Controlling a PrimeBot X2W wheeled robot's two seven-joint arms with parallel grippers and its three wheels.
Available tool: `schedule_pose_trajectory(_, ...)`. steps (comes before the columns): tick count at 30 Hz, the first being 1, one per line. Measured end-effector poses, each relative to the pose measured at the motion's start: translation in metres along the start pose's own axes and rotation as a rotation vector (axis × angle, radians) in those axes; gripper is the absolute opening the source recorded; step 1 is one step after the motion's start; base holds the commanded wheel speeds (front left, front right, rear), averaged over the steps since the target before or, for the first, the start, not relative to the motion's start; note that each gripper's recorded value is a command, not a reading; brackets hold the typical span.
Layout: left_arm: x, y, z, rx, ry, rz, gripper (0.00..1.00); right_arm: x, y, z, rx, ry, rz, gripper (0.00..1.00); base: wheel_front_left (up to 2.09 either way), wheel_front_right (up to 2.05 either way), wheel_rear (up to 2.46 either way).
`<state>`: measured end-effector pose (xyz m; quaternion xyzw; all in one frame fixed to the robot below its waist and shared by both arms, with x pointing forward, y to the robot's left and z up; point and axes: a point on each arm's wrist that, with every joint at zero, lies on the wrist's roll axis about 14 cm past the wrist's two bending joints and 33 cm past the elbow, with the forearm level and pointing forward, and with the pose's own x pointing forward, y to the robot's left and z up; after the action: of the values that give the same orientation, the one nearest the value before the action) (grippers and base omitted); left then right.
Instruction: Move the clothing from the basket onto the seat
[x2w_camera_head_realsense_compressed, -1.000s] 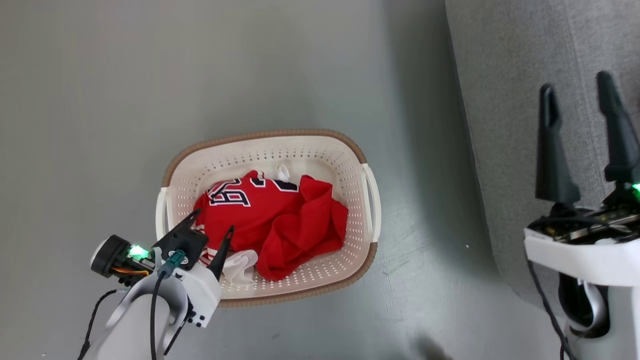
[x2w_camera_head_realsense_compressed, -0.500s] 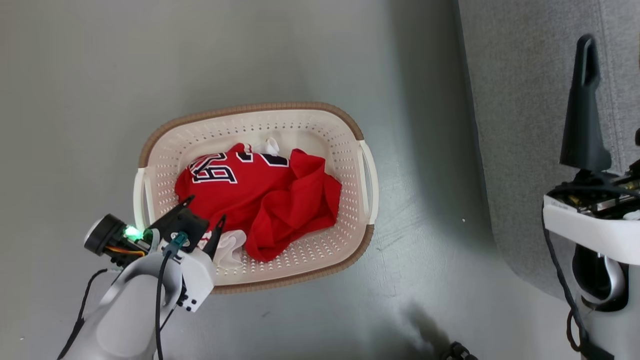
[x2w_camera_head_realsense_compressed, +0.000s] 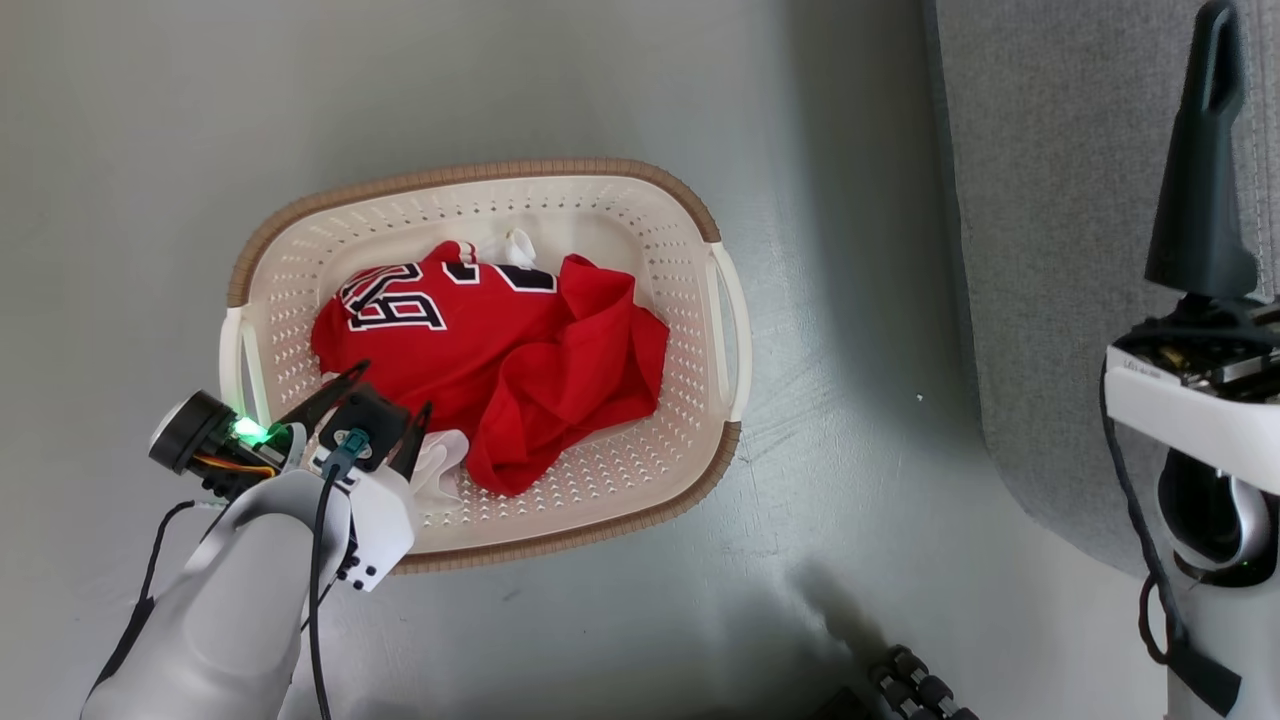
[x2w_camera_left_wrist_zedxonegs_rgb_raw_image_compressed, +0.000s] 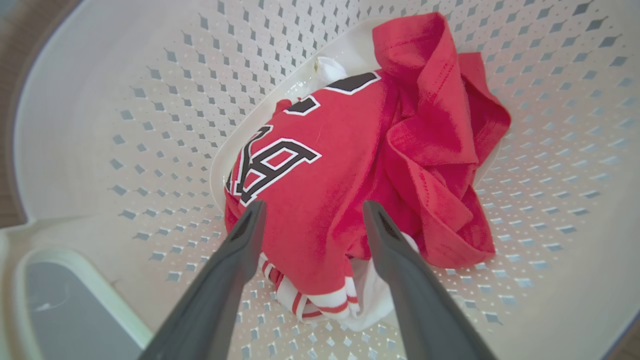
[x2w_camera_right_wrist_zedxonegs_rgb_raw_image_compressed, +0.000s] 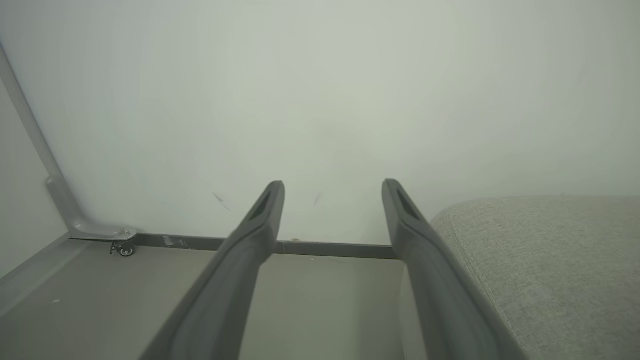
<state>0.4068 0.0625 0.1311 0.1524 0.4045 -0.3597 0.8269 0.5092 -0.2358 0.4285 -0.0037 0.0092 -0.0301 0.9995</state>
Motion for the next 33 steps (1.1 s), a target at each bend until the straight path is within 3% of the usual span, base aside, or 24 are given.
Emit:
schedule_pose_trajectory(13,0.023,-0.001,-0.018,0.093,0.074,-0.045,1.0,0.006,-0.006,-0.021,-0.005,0.025,-0.014,1.0,0.0,0.0,0.0)
schedule_pose_trajectory(23,0.036,-0.021,-0.004,0.087,0.03,-0.097,1.0,0.008,-0.012,-0.031,-0.005,0.033,-0.029,1.0,0.0,0.0,0.0)
schedule_pose_trajectory(33,0.033,-0.021,-0.018,0.13,0.076,-0.113,1.0,0.009,-0.012,-0.031,0.008,0.026,-0.028,1.0,0.0,0.0,0.0)
